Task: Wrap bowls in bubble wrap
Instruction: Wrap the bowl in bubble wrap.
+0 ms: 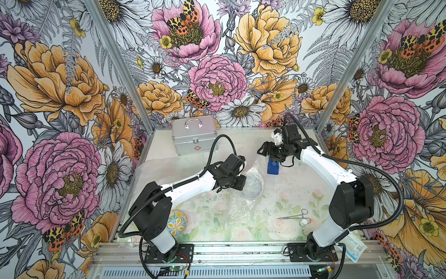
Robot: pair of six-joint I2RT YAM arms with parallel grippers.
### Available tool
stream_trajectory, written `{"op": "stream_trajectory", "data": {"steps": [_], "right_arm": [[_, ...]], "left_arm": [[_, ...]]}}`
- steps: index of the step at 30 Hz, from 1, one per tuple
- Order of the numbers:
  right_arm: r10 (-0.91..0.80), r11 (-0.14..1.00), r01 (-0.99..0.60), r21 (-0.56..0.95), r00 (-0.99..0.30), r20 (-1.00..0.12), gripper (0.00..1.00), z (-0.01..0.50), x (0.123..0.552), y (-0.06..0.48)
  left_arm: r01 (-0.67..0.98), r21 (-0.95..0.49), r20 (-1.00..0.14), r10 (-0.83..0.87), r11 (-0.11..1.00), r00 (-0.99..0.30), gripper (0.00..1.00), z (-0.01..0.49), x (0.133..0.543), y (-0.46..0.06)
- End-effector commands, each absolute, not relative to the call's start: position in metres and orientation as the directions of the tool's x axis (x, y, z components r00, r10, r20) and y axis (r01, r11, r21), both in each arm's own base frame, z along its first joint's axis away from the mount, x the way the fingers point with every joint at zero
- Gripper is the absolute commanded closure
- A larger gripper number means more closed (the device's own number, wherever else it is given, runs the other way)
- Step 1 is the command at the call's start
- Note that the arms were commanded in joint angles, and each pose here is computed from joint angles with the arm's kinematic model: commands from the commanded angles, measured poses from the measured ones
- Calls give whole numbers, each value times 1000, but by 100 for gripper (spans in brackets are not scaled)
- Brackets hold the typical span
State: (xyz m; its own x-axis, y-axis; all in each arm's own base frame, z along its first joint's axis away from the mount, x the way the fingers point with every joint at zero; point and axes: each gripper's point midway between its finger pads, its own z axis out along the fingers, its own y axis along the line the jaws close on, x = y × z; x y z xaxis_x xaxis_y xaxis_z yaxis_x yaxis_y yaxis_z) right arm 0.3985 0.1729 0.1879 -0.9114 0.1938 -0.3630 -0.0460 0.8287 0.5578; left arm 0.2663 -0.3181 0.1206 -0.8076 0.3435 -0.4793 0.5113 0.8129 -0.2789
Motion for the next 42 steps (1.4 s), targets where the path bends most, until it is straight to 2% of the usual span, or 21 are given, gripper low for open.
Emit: {"op": "stream_trajectory", "data": {"steps": [1, 5, 7, 10, 11, 15, 16, 19, 20, 23, 27, 33, 34, 37, 39, 42], "right_arm": [[168, 825, -75, 560, -914, -369, 26, 194, 402, 174], [167, 829, -57, 556, -924, -345, 51, 185, 399, 173], [160, 832, -63, 552, -924, -347, 52, 187, 396, 172], [148, 856, -67, 513, -918, -367, 41, 191, 393, 164], [145, 862, -67, 503, -917, -371, 40, 193, 392, 161], [134, 876, -66, 478, -919, -372, 44, 197, 387, 155], [131, 879, -64, 473, -921, -368, 46, 196, 386, 154], [125, 881, -62, 469, -926, -357, 68, 191, 384, 155], [124, 884, -58, 464, -928, -352, 72, 189, 384, 154], [123, 894, -53, 444, -926, -357, 73, 189, 383, 150], [111, 920, -48, 389, -920, -377, 69, 193, 383, 140], [107, 930, -45, 364, -915, -388, 74, 197, 383, 135], [111, 931, -42, 363, -915, -388, 75, 198, 383, 134], [111, 926, -48, 375, -914, -391, 100, 201, 383, 137], [104, 919, -64, 389, -912, -397, 100, 206, 381, 143], [79, 904, -107, 415, -910, -407, 100, 215, 374, 159]], "left_arm": [[548, -175, -546, 382, 818, -746, 100, 137, 280, -314], [533, -162, -547, 374, 830, -749, 100, 136, 284, -313], [511, -155, -528, 366, 846, -766, 100, 129, 287, -310], [487, -153, -512, 353, 860, -783, 100, 123, 289, -306], [484, -151, -512, 351, 862, -784, 100, 122, 290, -304], [484, -132, -519, 356, 865, -777, 100, 124, 290, -301], [483, -129, -524, 354, 866, -775, 100, 125, 291, -301], [484, -130, -532, 351, 866, -771, 100, 127, 291, -301], [483, -129, -530, 352, 866, -772, 100, 126, 291, -301], [482, -124, -526, 355, 867, -773, 100, 124, 291, -301], [467, -107, -514, 353, 878, -782, 100, 117, 292, -297], [463, -101, -508, 355, 881, -785, 100, 113, 293, -299], [464, -98, -508, 357, 880, -784, 100, 112, 293, -299], [458, -100, -498, 354, 883, -792, 100, 108, 292, -299], [436, -123, -482, 331, 891, -811, 100, 104, 293, -299], [317, -239, -391, 208, 918, -897, 100, 87, 299, -294]]}}
